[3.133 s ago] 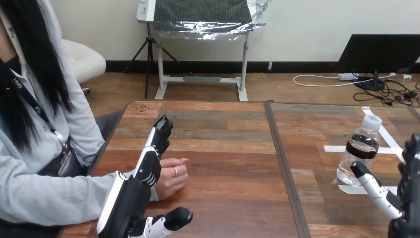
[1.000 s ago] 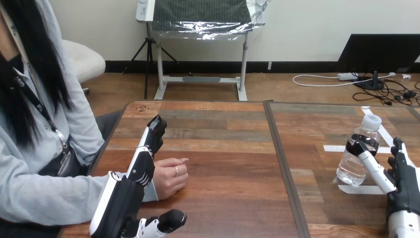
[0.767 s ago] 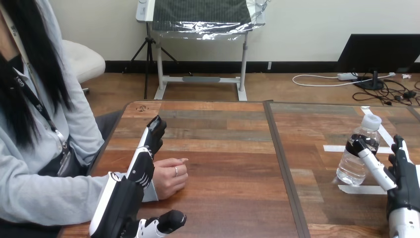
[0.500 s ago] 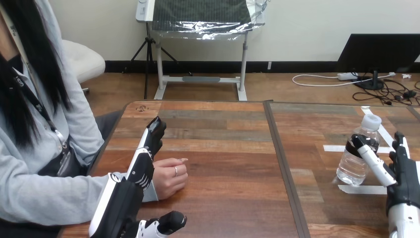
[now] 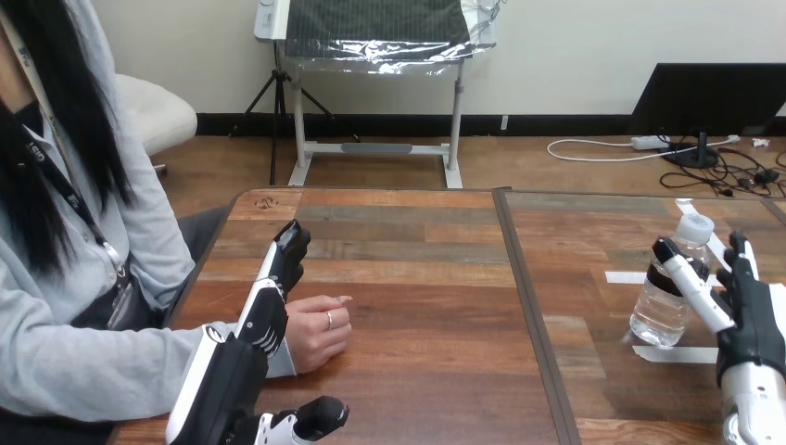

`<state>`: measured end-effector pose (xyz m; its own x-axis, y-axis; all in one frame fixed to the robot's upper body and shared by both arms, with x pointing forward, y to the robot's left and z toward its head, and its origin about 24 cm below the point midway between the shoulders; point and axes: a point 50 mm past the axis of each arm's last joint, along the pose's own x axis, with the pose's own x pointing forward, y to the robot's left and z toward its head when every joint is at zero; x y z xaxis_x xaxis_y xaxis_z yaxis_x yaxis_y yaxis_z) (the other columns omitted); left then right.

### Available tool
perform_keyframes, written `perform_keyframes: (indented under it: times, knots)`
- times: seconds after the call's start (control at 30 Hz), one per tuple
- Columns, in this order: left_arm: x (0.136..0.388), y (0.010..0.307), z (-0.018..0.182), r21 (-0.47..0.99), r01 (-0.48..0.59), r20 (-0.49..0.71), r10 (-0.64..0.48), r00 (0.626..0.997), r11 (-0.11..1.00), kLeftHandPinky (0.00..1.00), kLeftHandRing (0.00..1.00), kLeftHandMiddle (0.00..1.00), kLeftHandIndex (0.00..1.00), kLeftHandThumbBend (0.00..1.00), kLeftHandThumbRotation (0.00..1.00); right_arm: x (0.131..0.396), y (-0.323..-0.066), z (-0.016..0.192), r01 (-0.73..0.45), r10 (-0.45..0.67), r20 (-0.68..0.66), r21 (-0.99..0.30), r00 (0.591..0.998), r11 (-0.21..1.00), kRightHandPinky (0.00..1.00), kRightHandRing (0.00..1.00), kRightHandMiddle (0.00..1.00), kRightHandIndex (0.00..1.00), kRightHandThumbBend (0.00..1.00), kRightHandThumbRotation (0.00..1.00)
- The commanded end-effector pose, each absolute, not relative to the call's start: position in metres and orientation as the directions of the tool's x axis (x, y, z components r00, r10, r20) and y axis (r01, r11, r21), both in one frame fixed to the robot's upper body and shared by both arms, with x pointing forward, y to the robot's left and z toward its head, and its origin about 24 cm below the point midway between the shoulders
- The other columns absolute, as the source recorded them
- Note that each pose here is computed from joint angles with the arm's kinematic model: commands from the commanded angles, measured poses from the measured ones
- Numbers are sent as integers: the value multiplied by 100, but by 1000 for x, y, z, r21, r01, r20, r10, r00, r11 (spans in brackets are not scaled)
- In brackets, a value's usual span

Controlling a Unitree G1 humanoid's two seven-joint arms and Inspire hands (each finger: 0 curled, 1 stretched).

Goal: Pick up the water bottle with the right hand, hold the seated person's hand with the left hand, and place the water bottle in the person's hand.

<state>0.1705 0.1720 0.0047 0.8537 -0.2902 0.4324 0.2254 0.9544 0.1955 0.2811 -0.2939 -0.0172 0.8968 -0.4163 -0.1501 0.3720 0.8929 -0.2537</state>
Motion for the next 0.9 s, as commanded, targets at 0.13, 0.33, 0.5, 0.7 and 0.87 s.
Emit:
perform_keyframes:
  times: [0.13, 0.33, 0.5, 0.7, 0.87]
  knots:
    - [181, 174, 21, 224, 210, 507, -298, 808, 952, 100, 100, 100, 100, 100, 71, 312, -298, 22, 374, -396, -42, -251, 917, 893, 91, 95, 97, 100, 100, 62]
    - [181, 173, 21, 219, 211, 507, -296, 810, 953, 100, 100, 100, 100, 100, 71, 316, -298, 26, 367, -388, -40, -251, 921, 896, 89, 96, 96, 100, 100, 62]
    - [180, 173, 21, 212, 212, 506, -293, 811, 954, 100, 100, 100, 100, 100, 71, 319, -298, 29, 362, -387, -42, -269, 921, 892, 86, 95, 95, 100, 100, 63]
    - [179, 172, 21, 207, 213, 505, -291, 813, 955, 100, 100, 100, 100, 100, 71, 323, -297, 32, 353, -381, -46, -284, 924, 892, 85, 95, 94, 99, 100, 64]
    - [178, 173, 22, 208, 209, 506, -288, 813, 955, 100, 100, 100, 100, 100, 70, 326, -297, 35, 347, -377, -51, -298, 925, 890, 85, 94, 94, 98, 100, 65]
